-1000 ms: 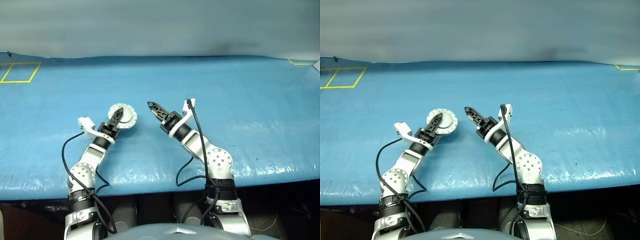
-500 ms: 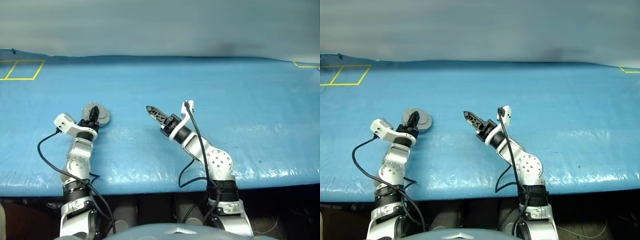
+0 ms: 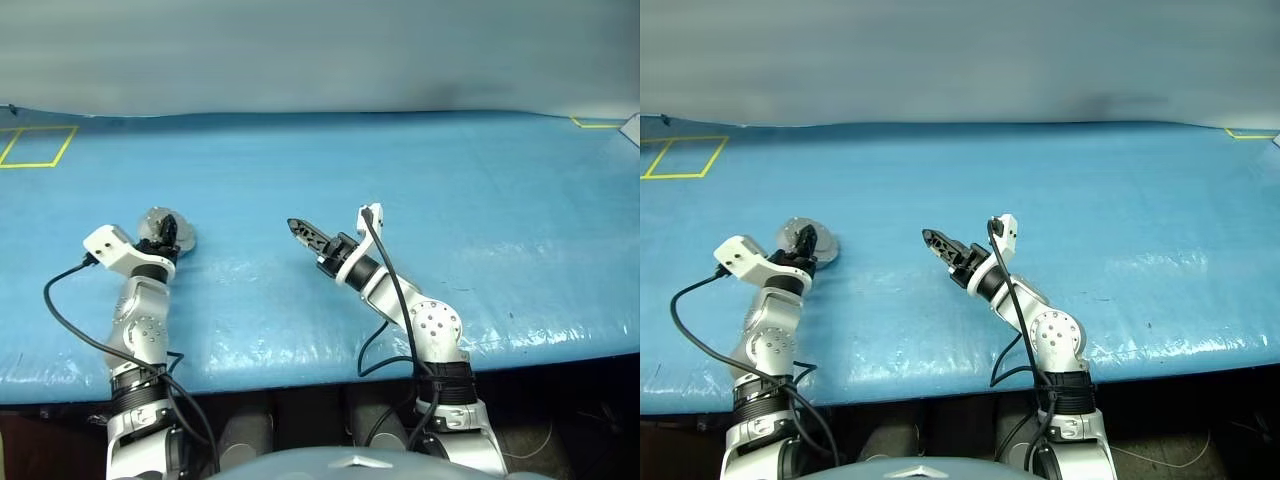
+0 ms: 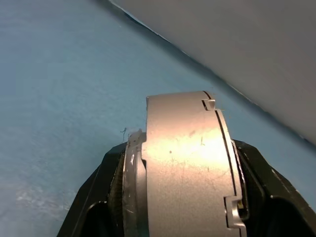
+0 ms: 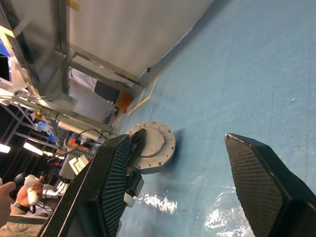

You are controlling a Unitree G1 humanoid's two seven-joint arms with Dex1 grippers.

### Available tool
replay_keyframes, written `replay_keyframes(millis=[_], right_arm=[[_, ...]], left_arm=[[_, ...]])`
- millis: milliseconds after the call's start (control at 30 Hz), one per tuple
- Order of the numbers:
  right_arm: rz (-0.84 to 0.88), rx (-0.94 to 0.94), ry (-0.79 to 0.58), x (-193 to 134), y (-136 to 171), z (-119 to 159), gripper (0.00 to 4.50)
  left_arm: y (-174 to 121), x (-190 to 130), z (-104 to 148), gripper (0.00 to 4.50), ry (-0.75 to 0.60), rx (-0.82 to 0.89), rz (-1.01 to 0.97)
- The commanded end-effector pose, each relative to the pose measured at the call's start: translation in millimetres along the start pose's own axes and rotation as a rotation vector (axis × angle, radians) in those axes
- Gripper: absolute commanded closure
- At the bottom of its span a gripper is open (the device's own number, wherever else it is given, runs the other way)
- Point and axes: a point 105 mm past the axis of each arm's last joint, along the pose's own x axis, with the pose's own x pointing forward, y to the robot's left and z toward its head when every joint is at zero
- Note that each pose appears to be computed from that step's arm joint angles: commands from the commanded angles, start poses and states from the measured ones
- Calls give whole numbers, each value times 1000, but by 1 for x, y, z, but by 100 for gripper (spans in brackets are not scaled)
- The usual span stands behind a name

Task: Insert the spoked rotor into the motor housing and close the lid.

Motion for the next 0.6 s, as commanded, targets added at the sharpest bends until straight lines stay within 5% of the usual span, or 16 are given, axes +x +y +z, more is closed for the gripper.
replay_keyframes(millis=[33,200,333,567,600], right_arm=[[47,-30,-3,5,12,4,128],[52,-37,9,6,13,3,128],[52,-42,11,6,13,3,128],[42,-51,7,5,12,3,128],[39,-53,5,4,12,3,128]], left_arm=[[-1,-3,45,203,-158,34,-9],[-8,-3,35,203,-96,-55,-65],[-29,-6,20,203,-36,-313,-203],[-37,-6,7,203,-9,-314,-261],[-37,-6,6,168,1,-310,-267]])
